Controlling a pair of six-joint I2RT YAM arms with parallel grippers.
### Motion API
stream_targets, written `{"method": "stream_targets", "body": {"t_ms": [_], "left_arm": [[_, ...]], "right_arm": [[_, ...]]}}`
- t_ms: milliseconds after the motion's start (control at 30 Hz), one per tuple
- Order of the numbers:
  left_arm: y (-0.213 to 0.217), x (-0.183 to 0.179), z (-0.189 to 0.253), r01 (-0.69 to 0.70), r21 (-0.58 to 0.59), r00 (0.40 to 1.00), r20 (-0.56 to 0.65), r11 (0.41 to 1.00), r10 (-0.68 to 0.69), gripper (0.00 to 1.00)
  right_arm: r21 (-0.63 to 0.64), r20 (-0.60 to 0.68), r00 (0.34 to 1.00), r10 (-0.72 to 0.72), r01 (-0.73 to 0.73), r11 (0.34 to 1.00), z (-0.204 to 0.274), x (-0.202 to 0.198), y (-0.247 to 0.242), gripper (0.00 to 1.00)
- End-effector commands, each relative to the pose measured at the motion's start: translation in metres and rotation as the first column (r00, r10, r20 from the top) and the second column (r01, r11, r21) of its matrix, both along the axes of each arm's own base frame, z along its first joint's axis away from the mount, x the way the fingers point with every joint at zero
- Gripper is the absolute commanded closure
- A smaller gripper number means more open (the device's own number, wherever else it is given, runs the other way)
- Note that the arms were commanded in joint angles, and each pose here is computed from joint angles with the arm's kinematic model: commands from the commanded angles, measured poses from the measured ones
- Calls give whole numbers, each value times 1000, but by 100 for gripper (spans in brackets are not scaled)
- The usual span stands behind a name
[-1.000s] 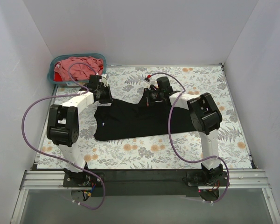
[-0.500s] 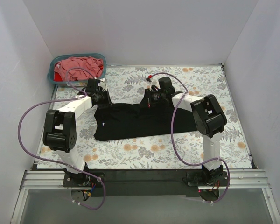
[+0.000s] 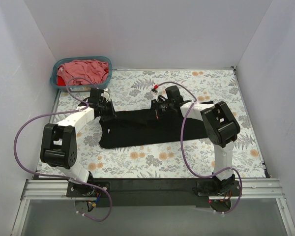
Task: Fold and stack the t-shirts
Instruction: Fold the tshirt
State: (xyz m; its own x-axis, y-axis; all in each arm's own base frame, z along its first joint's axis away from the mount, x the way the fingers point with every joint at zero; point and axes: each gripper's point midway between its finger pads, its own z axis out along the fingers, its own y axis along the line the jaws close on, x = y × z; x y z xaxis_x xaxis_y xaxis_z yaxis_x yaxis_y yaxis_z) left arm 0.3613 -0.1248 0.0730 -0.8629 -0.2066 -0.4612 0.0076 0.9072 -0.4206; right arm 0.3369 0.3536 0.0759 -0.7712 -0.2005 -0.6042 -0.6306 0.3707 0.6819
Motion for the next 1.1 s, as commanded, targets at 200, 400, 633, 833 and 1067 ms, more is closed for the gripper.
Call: {"method": "stream_targets", "body": {"t_ms": [200, 400, 633, 833, 1067], "left_arm": [[1, -31, -5, -27, -37, 998, -49, 999, 26, 100], [1, -42, -7, -55, -51, 996, -70, 997, 51, 83], [-1, -55, 23, -56, -93, 998, -22, 994, 54, 60], [2, -58, 62, -86, -116, 993, 75, 990, 95, 55], [-9, -38, 60, -87, -172, 992, 76, 981, 101, 62]], "right_arm": [[34, 32, 995, 98, -99, 995, 10, -28, 9, 99], [38, 6, 991, 136, -136, 990, 6, -41, 9, 93], [28, 18, 984, 177, -177, 984, 20, -62, 3, 75], [20, 73, 982, 175, -176, 984, 48, -63, 0, 70], [36, 49, 994, 96, -98, 995, 64, -33, 17, 69]]}}
